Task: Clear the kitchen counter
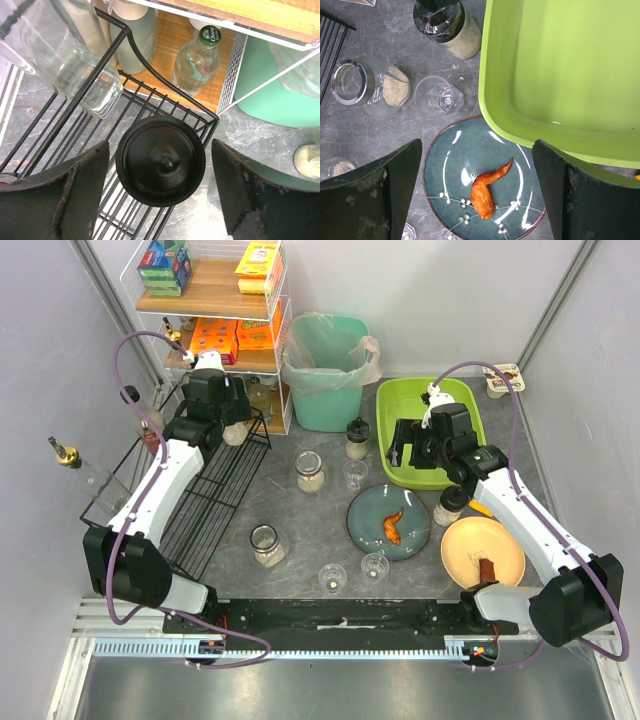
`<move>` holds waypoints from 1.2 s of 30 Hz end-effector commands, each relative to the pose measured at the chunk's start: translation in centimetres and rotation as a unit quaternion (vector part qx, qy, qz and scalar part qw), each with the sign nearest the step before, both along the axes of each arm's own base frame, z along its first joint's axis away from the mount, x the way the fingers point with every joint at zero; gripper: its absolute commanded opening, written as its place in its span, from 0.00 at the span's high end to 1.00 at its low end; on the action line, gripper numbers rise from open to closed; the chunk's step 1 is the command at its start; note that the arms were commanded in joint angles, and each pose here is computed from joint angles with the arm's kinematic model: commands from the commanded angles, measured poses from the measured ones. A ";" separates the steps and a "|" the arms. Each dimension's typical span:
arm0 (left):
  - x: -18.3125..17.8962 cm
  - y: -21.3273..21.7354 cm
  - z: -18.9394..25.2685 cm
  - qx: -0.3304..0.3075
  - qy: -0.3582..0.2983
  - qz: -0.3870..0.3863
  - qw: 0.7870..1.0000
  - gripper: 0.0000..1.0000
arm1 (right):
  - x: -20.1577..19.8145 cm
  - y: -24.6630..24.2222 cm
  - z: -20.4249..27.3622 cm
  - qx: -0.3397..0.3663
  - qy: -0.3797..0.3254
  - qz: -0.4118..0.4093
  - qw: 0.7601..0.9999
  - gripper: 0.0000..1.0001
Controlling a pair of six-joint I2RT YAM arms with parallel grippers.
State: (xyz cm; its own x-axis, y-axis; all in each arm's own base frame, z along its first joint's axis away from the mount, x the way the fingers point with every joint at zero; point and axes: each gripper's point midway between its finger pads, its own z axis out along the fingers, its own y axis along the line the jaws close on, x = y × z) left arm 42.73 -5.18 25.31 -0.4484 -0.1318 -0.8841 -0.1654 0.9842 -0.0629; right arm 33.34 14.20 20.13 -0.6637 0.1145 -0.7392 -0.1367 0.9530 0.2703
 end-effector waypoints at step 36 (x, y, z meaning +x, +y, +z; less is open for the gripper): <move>-9.0 -21.2 3.2 -0.138 -0.029 -0.363 0.921 0.07 | -1.6 -1.4 2.0 0.011 -0.026 -0.025 0.999 0.02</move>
State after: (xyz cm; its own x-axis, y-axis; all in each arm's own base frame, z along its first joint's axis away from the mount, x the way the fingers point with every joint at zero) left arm 32.48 -22.46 28.59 -0.4852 0.0011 -0.8744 0.4995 0.8212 -0.2761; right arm 32.32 13.65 21.41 -0.6387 0.1391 -0.7568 -0.1285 0.9504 0.2831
